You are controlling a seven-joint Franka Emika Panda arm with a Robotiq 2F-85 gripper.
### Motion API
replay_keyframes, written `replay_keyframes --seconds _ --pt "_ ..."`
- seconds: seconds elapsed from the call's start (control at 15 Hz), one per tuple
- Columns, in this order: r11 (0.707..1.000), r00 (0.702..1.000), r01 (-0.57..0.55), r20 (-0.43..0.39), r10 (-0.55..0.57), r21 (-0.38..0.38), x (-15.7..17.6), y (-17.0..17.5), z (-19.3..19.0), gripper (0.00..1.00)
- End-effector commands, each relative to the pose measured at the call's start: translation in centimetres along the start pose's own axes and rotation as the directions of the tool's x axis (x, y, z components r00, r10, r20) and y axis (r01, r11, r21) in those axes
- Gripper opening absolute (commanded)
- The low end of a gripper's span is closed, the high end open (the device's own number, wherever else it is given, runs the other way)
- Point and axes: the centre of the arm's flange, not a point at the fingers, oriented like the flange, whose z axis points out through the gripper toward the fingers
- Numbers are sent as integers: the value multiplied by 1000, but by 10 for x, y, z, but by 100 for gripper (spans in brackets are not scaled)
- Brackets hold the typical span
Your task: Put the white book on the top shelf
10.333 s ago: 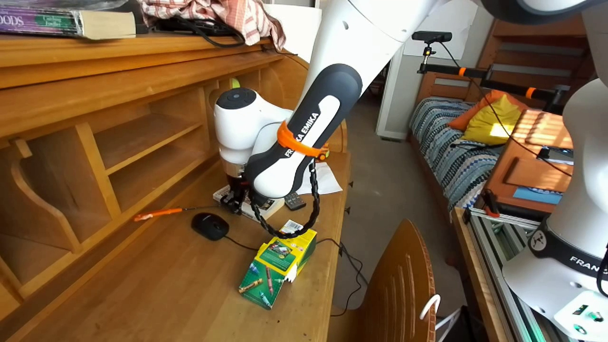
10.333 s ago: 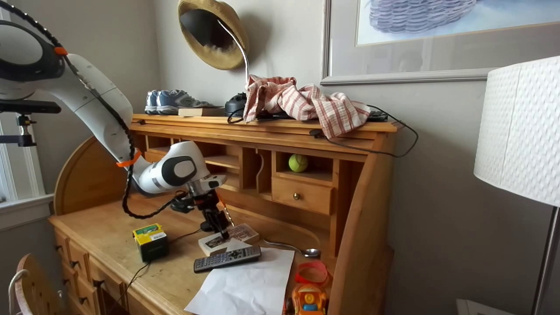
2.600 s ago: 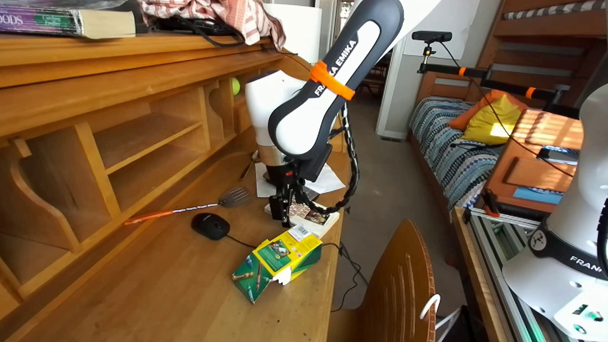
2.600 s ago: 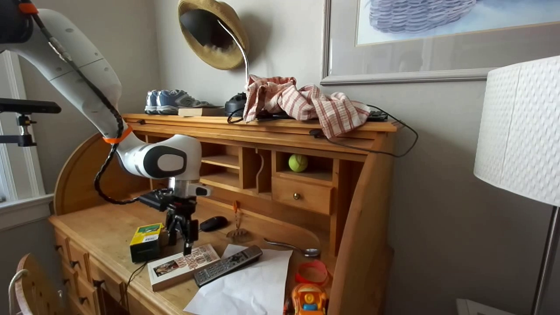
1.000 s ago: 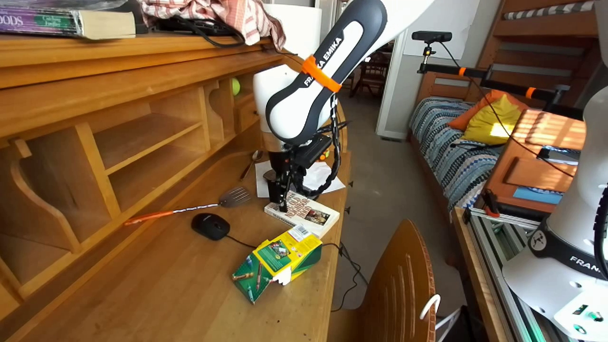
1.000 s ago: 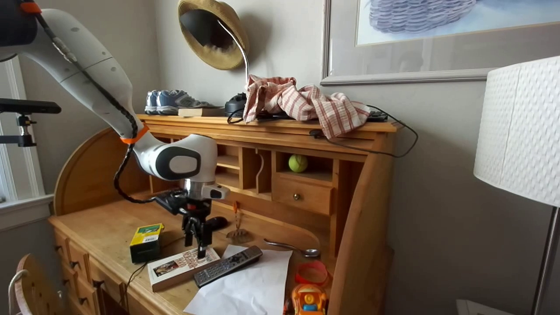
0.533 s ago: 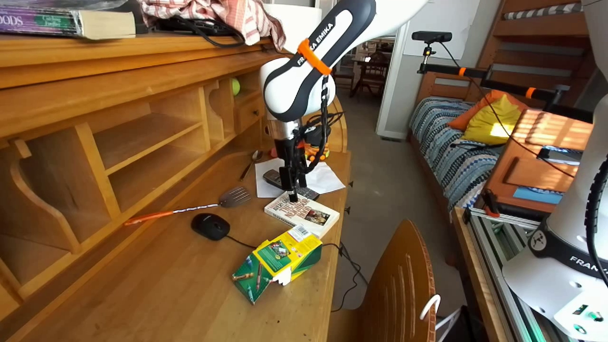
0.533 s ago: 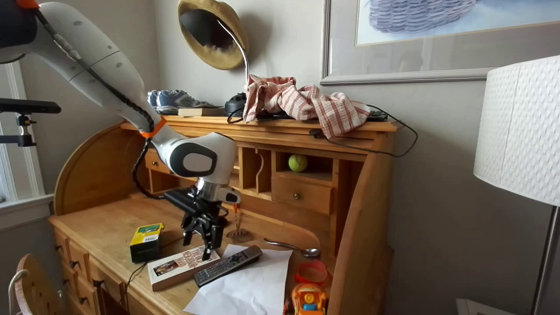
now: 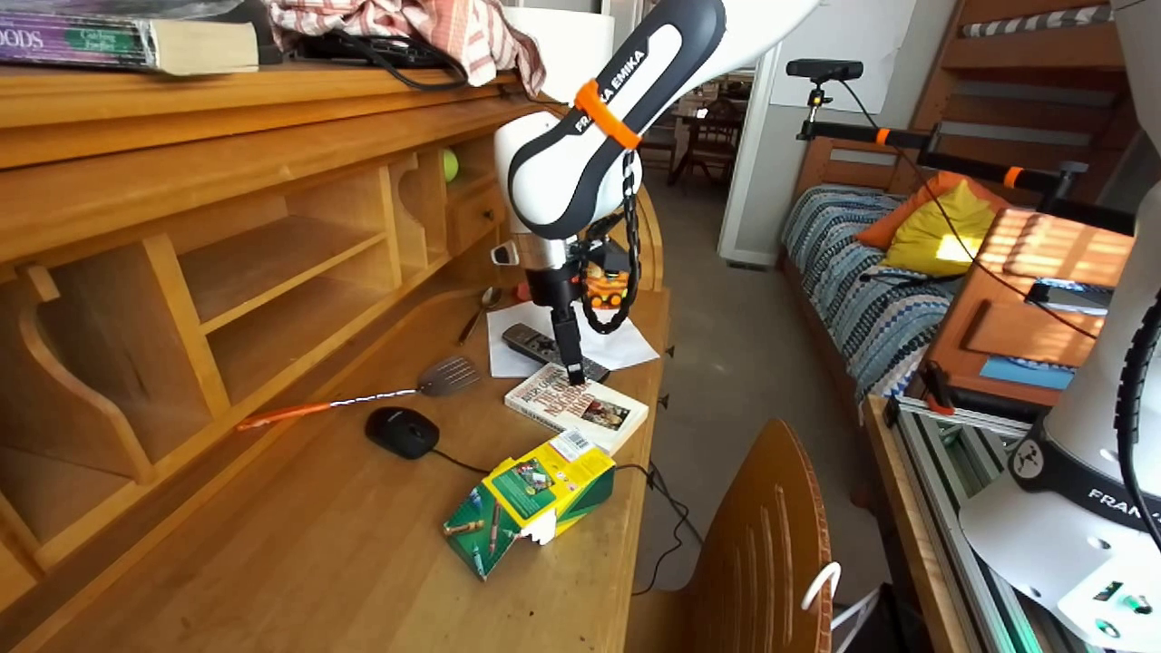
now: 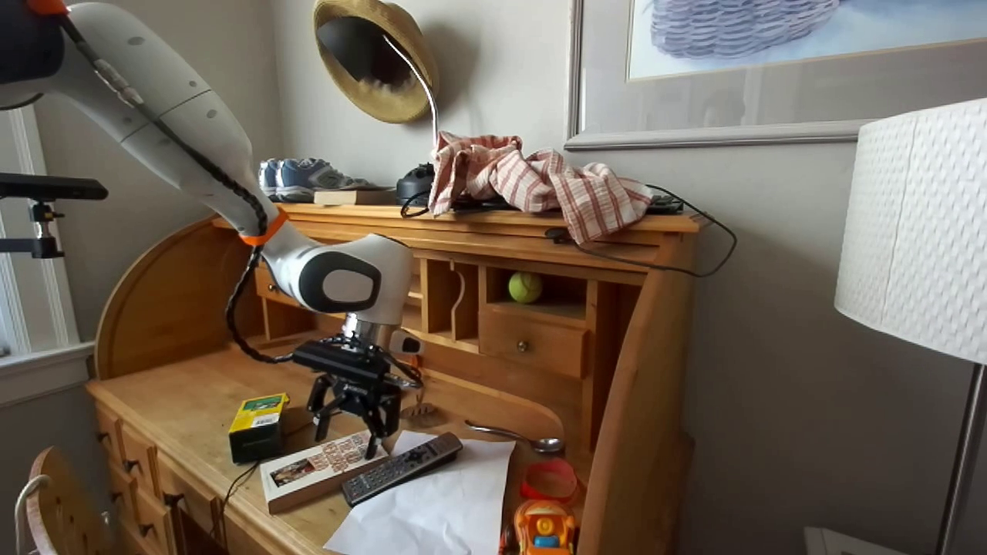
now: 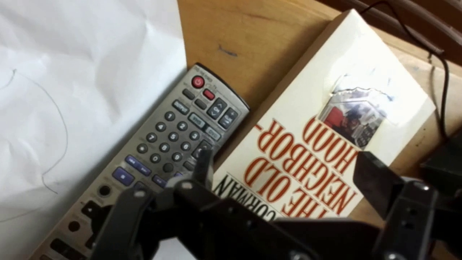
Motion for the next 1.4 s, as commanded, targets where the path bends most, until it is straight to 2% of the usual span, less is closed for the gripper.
replay_keyframes --seconds 0.0,0.2,0.27,0.33,0.73,0.87,1.2,1.33 --pt "981 981 191 -16 -192 -19 -15 -8 7 100" --pt "962 961 269 -47 -271 -41 -17 -14 10 100" --pt "966 964 255 -67 -258 -46 -18 -14 7 100" --pt "972 971 234 -32 -235 -37 -4 -7 10 100" --pt "973 973 226 -42 -228 -46 -6 -11 8 100" --pt "953 953 296 -49 -299 -63 -6 -14 10 100" --pt "926 932 341 -71 -356 -165 -2 -33 14 100" --pt "918 925 358 -70 -373 -169 -3 -40 21 100"
